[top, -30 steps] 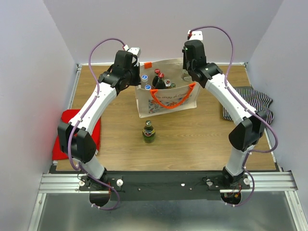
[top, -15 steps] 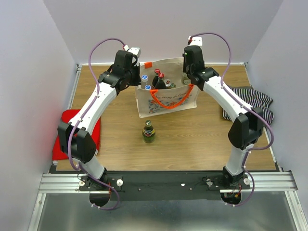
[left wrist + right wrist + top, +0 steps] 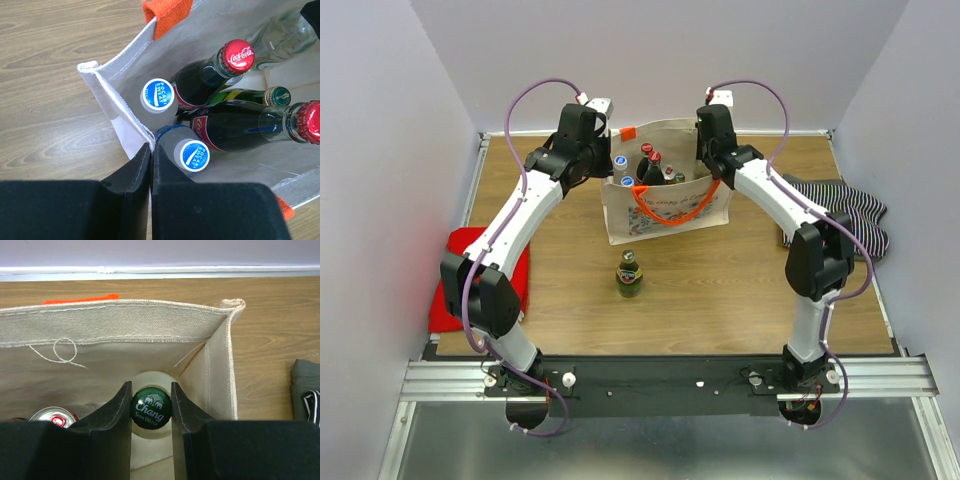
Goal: Place the beverage into the canvas bag
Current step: Place the drink in the canvas bag.
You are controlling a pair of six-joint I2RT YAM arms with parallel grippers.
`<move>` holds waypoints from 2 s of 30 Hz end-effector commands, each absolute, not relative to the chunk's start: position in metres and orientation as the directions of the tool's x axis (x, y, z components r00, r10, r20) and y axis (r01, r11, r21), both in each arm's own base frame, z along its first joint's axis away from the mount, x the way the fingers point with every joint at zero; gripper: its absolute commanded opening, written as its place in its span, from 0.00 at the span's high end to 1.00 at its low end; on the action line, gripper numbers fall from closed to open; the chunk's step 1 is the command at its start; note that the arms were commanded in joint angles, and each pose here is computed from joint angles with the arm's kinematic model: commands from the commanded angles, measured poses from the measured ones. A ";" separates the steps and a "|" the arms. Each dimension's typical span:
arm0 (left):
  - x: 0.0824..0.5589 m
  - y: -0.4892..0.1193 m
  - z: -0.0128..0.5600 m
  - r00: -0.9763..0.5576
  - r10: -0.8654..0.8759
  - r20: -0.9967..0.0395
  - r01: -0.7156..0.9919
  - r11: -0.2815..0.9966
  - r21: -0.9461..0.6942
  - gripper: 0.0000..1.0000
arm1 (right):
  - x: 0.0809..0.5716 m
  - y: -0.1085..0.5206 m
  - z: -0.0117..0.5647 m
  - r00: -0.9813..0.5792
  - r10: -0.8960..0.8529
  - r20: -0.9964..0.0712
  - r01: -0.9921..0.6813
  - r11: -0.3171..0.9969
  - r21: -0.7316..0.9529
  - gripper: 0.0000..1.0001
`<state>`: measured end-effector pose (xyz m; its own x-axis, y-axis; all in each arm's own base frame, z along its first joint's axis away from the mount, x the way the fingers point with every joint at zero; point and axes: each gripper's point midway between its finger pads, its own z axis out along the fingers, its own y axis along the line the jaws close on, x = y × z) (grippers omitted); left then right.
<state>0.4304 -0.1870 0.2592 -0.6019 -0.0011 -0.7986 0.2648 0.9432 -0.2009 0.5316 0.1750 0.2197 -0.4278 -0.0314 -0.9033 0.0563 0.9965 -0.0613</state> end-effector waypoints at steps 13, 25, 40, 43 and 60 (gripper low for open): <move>0.432 -0.178 0.253 -0.615 0.012 -0.789 0.243 0.954 -0.175 0.84 | 0.545 0.155 0.208 -0.417 0.014 -0.909 0.142 0.989 -0.050 0.99; 0.430 -0.178 0.251 -0.616 0.014 -0.788 0.245 0.953 -0.175 0.70 | 0.541 0.154 0.192 -0.465 0.023 -0.885 0.158 0.986 -0.058 0.91; 0.430 -0.177 0.249 -0.618 0.010 -0.786 0.241 0.954 -0.177 0.61 | 0.538 0.155 0.205 -0.456 0.031 -0.889 0.148 0.988 -0.041 0.44; 0.429 -0.177 0.248 -0.619 0.011 -0.785 0.240 0.954 -0.176 0.61 | 0.537 0.154 0.207 -0.454 0.032 -0.891 0.150 0.988 -0.040 0.44; 0.431 -0.179 0.253 -0.612 0.005 -0.791 0.244 0.952 -0.183 0.55 | 0.532 0.161 0.266 -0.374 0.056 -0.926 0.093 0.995 0.023 0.38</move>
